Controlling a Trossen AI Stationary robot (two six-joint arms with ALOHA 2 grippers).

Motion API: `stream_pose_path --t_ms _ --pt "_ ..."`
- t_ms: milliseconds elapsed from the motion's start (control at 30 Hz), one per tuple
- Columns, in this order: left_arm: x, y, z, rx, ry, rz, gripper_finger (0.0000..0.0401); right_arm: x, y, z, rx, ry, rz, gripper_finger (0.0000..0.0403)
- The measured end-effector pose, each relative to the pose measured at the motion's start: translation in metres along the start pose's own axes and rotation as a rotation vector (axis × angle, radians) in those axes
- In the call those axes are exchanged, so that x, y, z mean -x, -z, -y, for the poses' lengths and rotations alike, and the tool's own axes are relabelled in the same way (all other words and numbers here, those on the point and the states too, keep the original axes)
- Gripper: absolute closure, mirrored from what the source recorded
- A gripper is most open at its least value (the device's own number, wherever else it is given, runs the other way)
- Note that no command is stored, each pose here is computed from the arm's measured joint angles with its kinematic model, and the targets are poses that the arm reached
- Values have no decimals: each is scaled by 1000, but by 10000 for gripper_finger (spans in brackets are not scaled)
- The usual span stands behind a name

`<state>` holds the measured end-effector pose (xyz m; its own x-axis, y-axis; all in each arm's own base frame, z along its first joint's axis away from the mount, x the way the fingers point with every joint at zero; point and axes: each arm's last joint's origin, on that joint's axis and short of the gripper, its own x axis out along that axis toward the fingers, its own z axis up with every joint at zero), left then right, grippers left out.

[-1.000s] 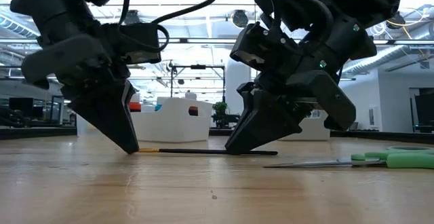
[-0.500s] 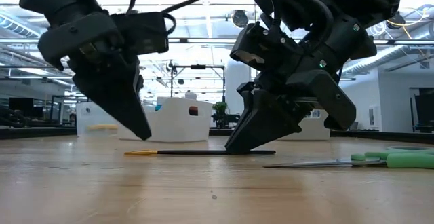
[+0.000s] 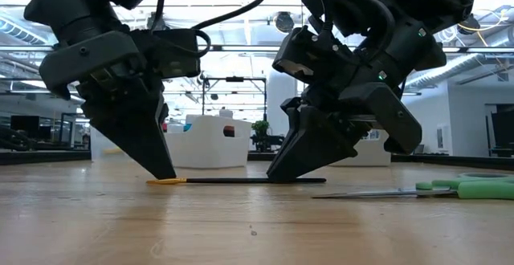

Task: Pick & Place Paint Supplies
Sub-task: Put the gold and black paintbrush into the gray bin

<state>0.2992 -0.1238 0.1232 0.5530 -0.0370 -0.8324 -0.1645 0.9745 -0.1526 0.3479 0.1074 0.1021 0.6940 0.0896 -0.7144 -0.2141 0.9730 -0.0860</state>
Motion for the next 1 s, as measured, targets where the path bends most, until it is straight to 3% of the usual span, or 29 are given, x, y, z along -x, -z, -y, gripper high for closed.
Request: stream_pose_path --t_ms 300,667,1000 --pt "0 -2 2 -2 24 17 387 0 -4 0 -16 -1 38 381" --pt "26 -11 10 -27 61 98 397 0 -8 0 -23 1 89 275" --pt "23 -6 13 5 47 87 392 12 -20 -2 -24 -6 152 218"
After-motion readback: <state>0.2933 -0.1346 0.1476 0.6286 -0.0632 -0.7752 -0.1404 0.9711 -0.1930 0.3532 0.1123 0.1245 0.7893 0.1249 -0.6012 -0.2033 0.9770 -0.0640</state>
